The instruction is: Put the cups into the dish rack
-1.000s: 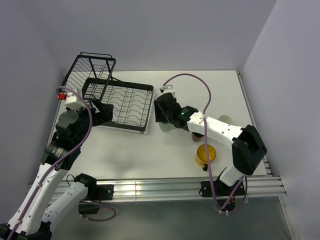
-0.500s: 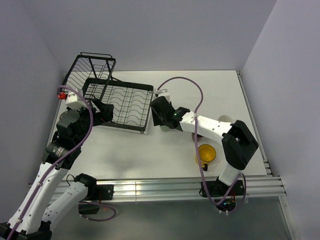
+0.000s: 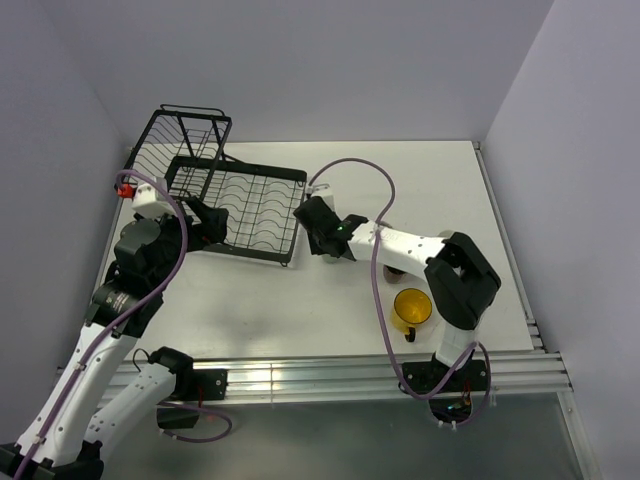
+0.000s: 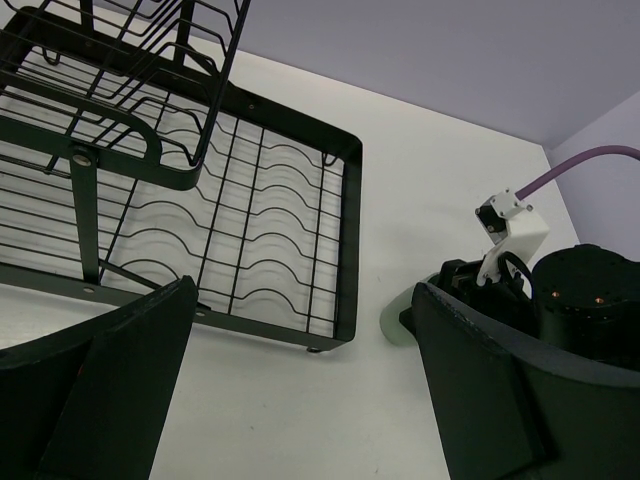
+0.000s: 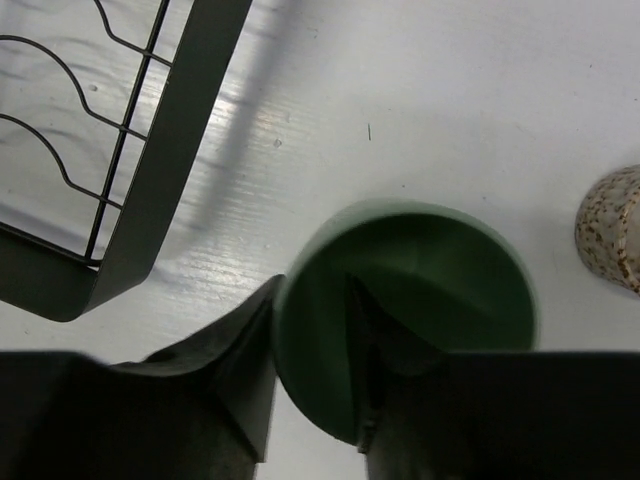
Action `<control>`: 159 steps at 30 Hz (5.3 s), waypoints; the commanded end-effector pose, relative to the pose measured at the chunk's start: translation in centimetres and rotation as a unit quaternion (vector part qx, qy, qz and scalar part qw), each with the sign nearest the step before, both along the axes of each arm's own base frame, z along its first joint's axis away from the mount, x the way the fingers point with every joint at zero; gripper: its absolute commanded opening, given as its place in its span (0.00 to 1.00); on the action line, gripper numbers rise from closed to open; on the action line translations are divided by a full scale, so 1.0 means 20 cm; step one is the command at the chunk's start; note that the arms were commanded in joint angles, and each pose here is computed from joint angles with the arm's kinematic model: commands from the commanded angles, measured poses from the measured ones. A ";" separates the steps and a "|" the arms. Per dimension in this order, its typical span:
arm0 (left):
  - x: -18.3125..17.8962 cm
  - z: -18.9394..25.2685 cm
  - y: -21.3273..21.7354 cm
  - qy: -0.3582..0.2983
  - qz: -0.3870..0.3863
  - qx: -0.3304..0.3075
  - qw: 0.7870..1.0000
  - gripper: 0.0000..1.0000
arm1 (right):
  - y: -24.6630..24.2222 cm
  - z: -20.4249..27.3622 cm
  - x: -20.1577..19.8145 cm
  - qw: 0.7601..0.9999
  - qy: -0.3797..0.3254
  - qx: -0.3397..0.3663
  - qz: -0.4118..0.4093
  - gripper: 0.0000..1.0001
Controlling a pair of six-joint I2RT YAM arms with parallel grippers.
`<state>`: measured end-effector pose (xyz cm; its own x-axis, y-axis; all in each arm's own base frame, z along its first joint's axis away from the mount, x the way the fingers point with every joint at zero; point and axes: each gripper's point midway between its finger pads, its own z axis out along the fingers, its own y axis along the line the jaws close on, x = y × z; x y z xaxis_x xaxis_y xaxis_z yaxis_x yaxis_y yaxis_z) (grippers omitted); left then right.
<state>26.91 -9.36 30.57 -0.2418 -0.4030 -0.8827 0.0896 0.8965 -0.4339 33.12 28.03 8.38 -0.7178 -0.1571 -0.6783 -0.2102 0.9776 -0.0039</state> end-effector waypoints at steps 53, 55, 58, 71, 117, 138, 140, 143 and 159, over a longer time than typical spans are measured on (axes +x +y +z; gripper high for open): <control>-0.02 0.30 -0.89 -0.017 -0.369 -0.225 0.902 0.99 | -0.01 1.66 -0.44 0.652 -0.105 0.700 0.272 0.00; -0.03 0.29 -0.89 -0.016 -0.367 -0.226 0.902 0.99 | -0.01 1.67 -0.44 0.646 -0.103 0.705 0.276 0.00; -0.04 0.28 -0.89 -0.014 -0.368 -0.229 0.901 0.99 | -0.01 1.67 -0.44 0.636 -0.096 0.713 0.280 0.00; -0.05 0.26 -0.92 -0.003 -0.378 -0.235 0.895 0.69 | 0.01 1.60 -0.41 0.633 -0.083 0.718 0.276 0.00; 1.14 -0.15 -0.55 0.188 0.035 0.231 0.954 0.00 | -0.57 1.18 -0.17 0.895 -0.201 0.391 -0.078 0.60; 1.27 -0.81 -0.38 0.305 0.042 0.274 0.911 0.00 | -0.49 1.05 -0.12 0.905 -0.167 0.386 -0.061 0.59; 1.27 -0.82 -0.38 0.307 0.042 0.276 0.910 0.01 | -0.49 1.04 -0.12 0.906 -0.164 0.385 -0.061 0.58; 1.27 -0.85 -0.37 0.313 0.044 0.284 0.905 0.03 | -0.49 1.04 -0.11 0.906 -0.163 0.385 -0.061 0.58; 1.26 -0.95 -0.33 0.324 0.057 0.292 0.898 0.20 | -0.46 1.00 -0.11 0.909 -0.157 0.382 -0.057 0.58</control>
